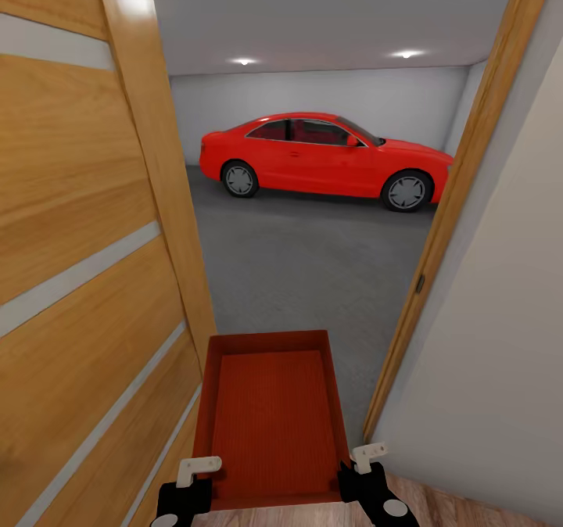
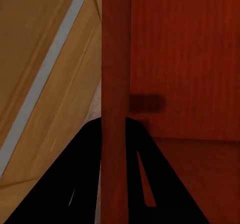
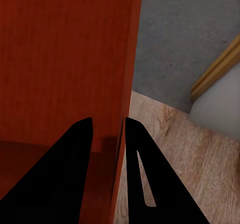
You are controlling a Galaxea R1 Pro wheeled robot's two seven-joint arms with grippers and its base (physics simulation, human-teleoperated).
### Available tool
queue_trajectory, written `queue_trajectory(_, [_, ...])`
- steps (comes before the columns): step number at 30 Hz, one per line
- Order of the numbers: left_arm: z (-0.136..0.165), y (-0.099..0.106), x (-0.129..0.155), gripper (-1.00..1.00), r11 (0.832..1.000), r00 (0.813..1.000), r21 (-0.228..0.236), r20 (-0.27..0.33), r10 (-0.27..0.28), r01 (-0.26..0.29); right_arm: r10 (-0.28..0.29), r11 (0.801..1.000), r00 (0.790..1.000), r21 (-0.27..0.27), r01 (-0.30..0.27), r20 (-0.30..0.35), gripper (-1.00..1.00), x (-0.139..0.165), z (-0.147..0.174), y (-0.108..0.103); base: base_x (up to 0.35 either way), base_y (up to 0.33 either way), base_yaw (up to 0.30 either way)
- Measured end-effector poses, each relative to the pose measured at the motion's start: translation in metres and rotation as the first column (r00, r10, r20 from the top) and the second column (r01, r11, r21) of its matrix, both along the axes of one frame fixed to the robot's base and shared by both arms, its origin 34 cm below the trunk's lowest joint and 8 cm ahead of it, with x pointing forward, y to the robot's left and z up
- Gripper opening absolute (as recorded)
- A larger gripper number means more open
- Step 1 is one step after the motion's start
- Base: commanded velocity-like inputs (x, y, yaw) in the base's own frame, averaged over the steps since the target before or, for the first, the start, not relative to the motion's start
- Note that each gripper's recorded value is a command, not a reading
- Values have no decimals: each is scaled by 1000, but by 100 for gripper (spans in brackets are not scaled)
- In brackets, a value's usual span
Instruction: Move the two storage containers from the living room to the garage. In the garage, place one container on the floor and stack the other container on top of it (either order is fine).
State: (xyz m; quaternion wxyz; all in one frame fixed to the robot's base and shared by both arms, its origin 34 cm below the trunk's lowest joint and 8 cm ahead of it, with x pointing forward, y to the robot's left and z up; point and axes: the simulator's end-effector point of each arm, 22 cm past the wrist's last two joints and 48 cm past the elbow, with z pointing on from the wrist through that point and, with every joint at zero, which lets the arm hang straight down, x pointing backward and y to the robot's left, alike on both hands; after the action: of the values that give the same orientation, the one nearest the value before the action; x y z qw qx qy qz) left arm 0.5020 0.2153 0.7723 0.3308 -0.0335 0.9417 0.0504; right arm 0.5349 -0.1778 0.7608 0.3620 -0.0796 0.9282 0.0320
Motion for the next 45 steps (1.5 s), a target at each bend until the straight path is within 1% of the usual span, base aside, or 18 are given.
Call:
queue_trajectory(8, [0, 0, 0, -100, 1000, 1000, 0, -1, 1, -1, 0, 1000, 1000, -1, 0, -1, -100, 0, 0, 0, -112, 122, 0])
queue_trajectory(19, [0, 0, 0, -100, 1000, 1000, 0, 1, 0, 0, 0, 1000, 1000, 0, 0, 1, -100, 0, 0, 0, -13, 13, -7])
queue_trajectory(45, [0, 0, 0, -100, 1000, 1000, 0, 1, 0, 0, 0, 1000, 1000, 0, 0, 1, -100, 0, 0, 0, 0, 0, -250])
